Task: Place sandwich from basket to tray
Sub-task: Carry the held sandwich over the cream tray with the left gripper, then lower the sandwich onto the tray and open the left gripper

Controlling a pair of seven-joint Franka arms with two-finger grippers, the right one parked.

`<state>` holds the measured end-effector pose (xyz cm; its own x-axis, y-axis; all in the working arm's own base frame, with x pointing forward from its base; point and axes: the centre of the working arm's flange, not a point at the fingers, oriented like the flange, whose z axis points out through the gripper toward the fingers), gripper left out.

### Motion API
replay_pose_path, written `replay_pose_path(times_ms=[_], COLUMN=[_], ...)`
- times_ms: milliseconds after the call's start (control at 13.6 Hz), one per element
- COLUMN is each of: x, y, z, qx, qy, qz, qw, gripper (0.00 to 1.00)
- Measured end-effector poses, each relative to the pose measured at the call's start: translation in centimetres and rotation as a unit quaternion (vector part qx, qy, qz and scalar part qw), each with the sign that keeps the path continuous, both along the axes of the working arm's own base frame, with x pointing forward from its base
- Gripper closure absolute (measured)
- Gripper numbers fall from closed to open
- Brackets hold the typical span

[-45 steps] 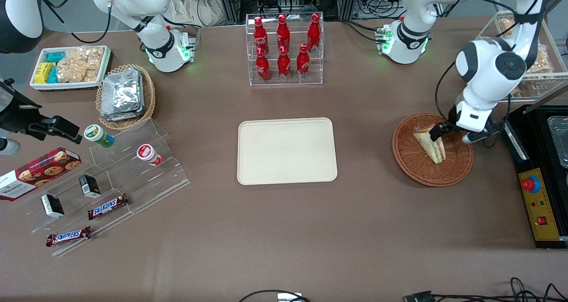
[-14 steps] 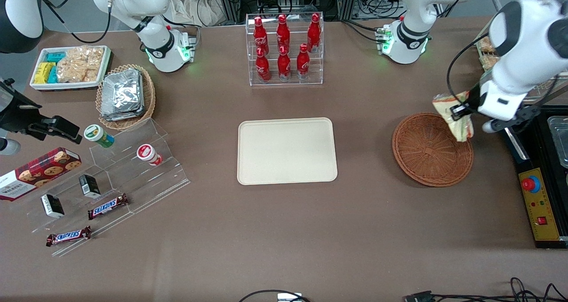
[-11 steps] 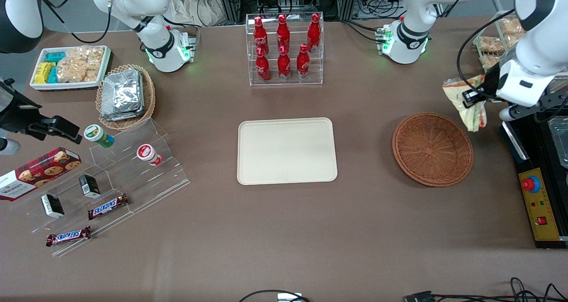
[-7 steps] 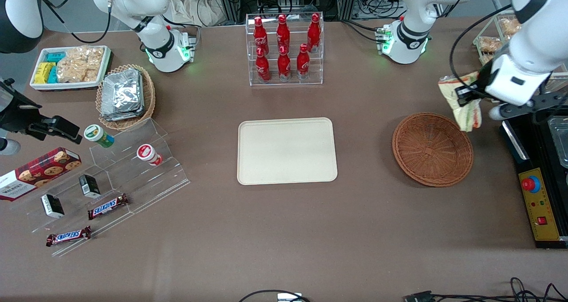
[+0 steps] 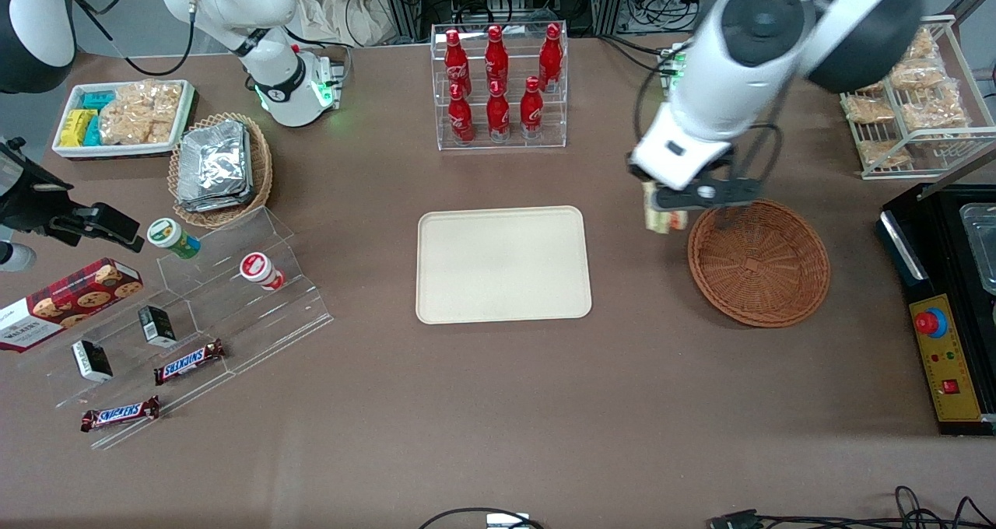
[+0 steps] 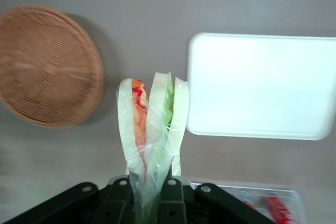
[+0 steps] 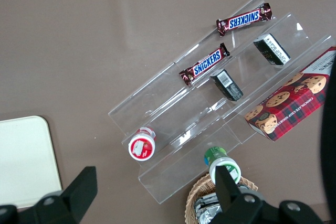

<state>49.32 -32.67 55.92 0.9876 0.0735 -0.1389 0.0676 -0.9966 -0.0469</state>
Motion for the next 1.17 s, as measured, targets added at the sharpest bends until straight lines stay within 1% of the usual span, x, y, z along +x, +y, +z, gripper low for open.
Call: replay_pose_path(times_ms=[73,220,294,367,440,587,661,734,881,954,1174], x=[-0.8,-2.4,-2.7,-2.5,-2.1,-1.6,-1.8,-2.0,-2.5,-2.6,-1.5], y=[-2.8,-6.9,-7.9,-8.5,-8.7,-9.5,-9.9,-10.1,-9.9,-9.8,-8.9], z=[-0.6,-2.3,-3.3,-4.4,-5.9,-9.9,-12.0,-14.3,-18.8,-20.8,-25.5], qx=[0.004,0.021,0.026,0.026,0.021,0.005,-0.003,-0.008,-0.002,-0.003,-0.011], qy=[0.0,-0.003,-0.003,-0.001,-0.001,-0.006,-0.009,-0.013,-0.027,-0.028,-0.018], qz=[-0.003,-0.019,-0.026,-0.03,-0.031,-0.034,-0.037,-0.042,-0.059,-0.064,-0.058], qw=[1.0,0.9996,0.9993,0.9992,0.9993,0.9994,0.9993,0.999,0.9979,0.9976,0.9981], gripper=[0.84,0.84,0.84,0.85,0.85,0.85,0.85,0.85,0.85,0.85,0.85])
